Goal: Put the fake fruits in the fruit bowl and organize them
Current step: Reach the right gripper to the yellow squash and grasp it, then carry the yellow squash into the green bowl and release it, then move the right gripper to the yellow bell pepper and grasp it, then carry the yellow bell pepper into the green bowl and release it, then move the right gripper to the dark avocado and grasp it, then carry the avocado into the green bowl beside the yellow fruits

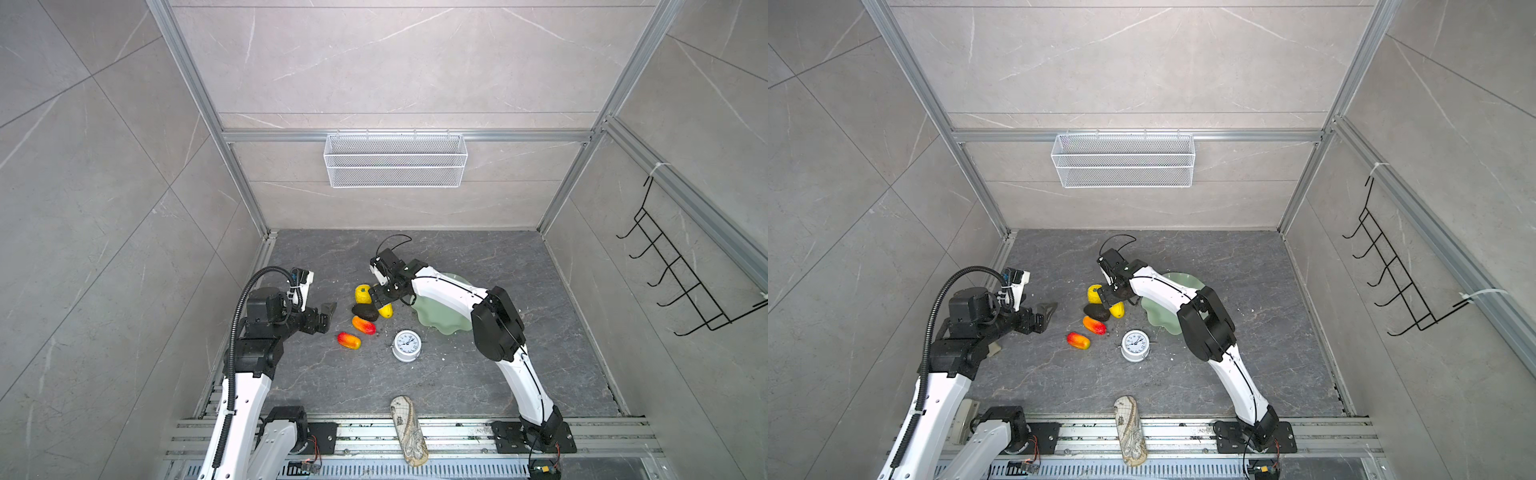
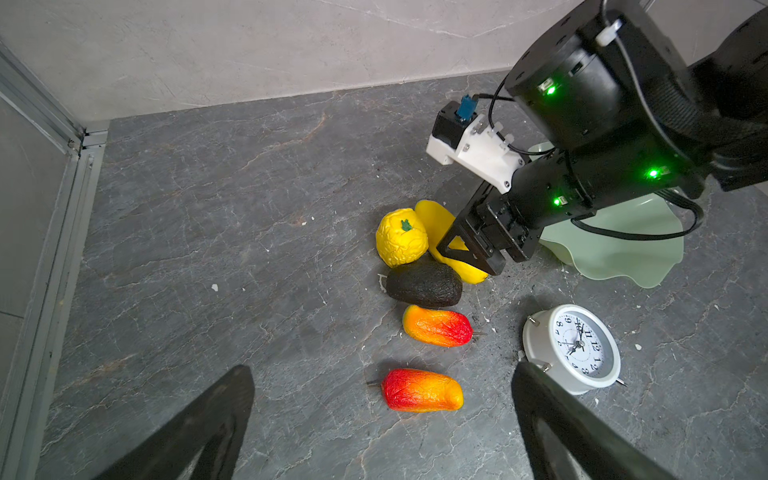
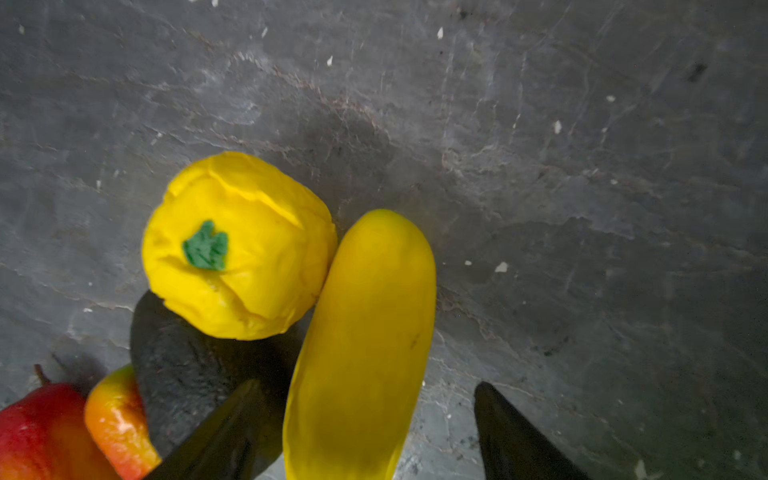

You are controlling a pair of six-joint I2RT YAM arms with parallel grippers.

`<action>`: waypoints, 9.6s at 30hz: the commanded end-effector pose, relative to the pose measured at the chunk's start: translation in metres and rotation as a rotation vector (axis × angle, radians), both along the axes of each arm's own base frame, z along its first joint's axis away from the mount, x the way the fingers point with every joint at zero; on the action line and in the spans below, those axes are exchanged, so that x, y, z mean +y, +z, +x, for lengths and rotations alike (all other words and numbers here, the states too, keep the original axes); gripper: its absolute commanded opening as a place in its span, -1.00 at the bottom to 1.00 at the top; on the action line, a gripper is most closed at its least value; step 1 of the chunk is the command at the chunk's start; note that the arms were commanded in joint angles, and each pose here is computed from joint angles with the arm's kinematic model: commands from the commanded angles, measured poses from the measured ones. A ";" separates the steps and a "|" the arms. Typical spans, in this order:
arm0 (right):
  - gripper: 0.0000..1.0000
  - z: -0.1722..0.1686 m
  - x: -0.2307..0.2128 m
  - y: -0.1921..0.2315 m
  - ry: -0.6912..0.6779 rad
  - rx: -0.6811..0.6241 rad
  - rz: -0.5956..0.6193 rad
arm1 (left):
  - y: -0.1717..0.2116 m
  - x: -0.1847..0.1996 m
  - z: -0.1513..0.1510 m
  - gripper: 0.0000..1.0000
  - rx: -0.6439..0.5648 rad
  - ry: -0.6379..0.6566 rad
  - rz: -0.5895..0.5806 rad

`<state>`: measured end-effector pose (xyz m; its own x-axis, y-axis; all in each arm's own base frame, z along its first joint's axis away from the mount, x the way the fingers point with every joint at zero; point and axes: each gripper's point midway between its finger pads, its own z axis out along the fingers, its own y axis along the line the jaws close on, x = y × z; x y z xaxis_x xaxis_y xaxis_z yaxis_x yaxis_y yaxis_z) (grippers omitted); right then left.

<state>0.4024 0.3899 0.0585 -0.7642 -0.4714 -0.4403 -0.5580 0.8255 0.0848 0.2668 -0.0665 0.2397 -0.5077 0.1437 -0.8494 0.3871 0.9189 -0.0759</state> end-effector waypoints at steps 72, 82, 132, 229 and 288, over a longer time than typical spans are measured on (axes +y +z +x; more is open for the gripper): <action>-0.33 -0.006 -0.224 0.000 -0.364 -0.014 -0.135 | 0.001 0.003 0.004 1.00 -0.032 0.003 0.034; 0.99 -0.006 -0.224 0.073 -0.254 -0.140 -0.187 | -0.001 0.004 0.005 1.00 -0.027 0.006 0.041; 0.13 0.030 0.076 0.007 0.146 -0.059 0.079 | 0.000 0.010 0.004 1.00 -0.040 0.035 0.068; 0.99 -0.024 -0.071 0.095 0.055 -0.178 0.077 | -0.001 0.005 0.005 1.00 -0.025 0.013 0.043; -0.32 -0.045 -0.059 0.096 0.163 -0.157 0.012 | 0.004 0.003 -0.001 1.00 -0.047 0.002 0.036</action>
<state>0.3559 0.3694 0.1668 -0.5679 -0.5659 -0.5977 -0.7270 0.6853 0.0419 0.2661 -0.0582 0.2349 -0.5071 0.1623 -0.8465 0.3562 0.9338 -0.0343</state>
